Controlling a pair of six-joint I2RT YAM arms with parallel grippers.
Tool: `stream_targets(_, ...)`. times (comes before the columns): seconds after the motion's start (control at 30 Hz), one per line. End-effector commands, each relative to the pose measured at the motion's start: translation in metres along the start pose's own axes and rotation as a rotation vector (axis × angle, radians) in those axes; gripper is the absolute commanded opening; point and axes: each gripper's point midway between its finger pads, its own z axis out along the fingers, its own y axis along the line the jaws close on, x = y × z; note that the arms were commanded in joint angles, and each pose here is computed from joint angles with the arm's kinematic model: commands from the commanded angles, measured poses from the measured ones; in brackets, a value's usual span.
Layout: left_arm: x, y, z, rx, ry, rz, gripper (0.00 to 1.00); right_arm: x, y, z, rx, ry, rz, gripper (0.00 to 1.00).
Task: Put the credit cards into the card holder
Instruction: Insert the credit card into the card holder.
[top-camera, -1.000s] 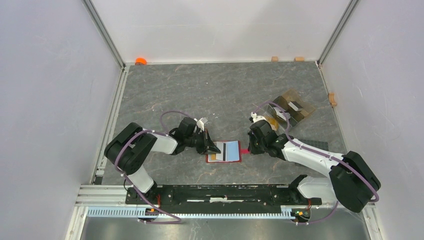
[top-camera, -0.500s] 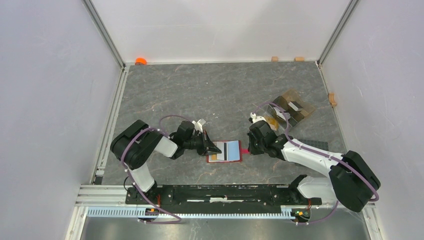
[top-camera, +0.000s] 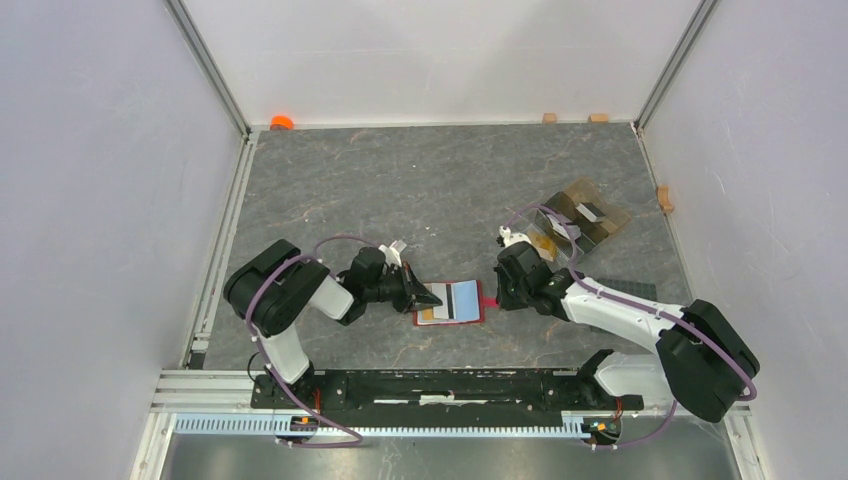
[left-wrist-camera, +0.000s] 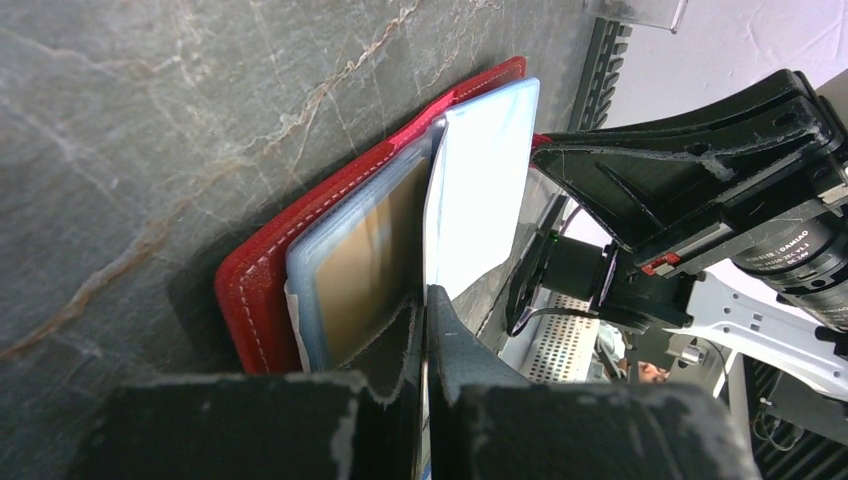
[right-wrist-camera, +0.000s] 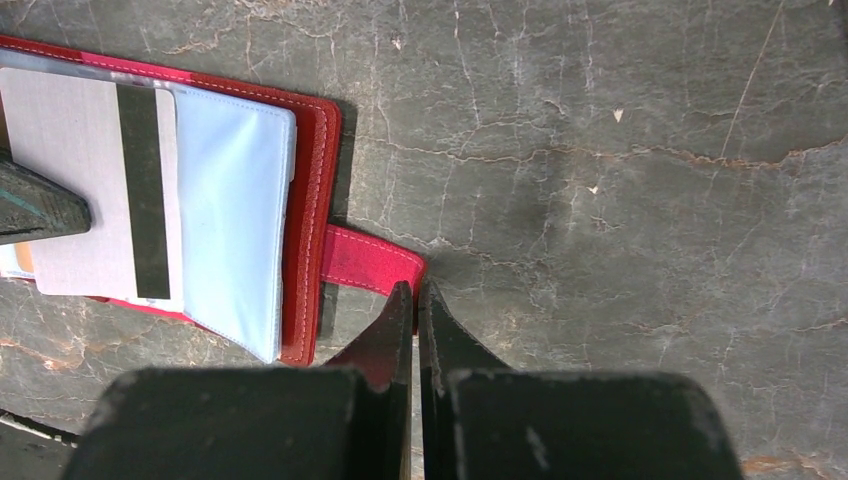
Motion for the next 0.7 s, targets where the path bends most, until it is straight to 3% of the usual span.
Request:
stream_targets(0.0,-0.001,0.012,0.002,-0.028,-0.035,-0.049,0.02,-0.013,0.008,-0.002,-0.008,-0.028,-0.001,0.0)
stream_targets(0.67,0.005,-0.01,0.011,0.051,-0.011,-0.042,0.02,-0.01,0.008,0.001,0.005,-0.023,-0.009,0.0)
